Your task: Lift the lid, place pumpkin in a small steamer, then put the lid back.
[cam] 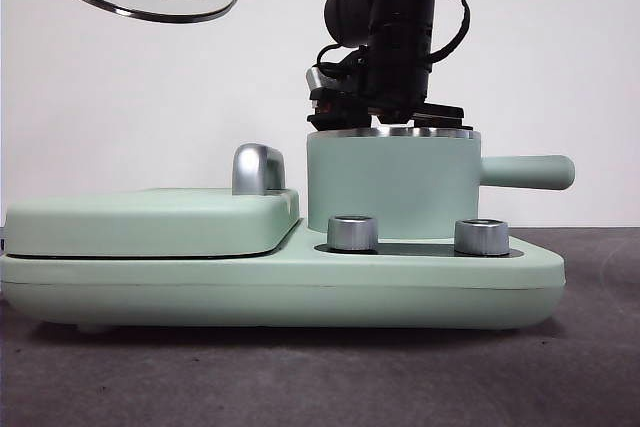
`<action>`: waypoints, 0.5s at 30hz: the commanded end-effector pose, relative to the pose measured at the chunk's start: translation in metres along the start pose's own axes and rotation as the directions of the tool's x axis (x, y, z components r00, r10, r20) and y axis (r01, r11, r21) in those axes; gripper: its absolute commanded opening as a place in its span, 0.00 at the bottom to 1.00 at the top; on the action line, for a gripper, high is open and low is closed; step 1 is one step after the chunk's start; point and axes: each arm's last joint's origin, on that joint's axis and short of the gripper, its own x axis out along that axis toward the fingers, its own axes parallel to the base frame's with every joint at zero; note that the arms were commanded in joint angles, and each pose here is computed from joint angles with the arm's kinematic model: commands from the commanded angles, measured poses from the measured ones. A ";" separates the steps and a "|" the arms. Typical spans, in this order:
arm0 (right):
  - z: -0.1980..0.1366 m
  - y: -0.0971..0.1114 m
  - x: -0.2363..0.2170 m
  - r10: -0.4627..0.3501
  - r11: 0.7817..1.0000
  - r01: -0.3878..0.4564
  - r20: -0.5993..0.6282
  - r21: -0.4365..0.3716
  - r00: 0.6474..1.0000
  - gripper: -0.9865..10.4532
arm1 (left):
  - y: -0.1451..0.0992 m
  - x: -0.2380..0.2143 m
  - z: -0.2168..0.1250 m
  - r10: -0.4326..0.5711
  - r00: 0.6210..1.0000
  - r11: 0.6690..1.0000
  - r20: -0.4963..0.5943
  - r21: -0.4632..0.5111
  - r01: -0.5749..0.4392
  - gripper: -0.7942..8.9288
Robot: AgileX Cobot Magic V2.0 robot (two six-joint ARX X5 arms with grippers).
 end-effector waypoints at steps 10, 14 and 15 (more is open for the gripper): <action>0.004 0.006 -0.042 0.008 1.000 -0.008 0.094 0.000 0.996 0.56 | 0.000 -0.003 0.009 0.003 0.999 1.000 0.051 0.000 -0.003 0.13; -0.012 0.008 -0.109 0.013 1.000 -0.015 0.234 0.007 0.972 0.56 | 0.000 -0.002 0.009 0.003 0.999 1.000 0.051 0.000 -0.003 0.13; -0.020 0.008 -0.125 0.013 1.000 -0.015 0.268 0.007 0.963 0.55 | 0.000 -0.002 0.009 0.003 0.999 1.000 0.050 0.000 -0.003 0.13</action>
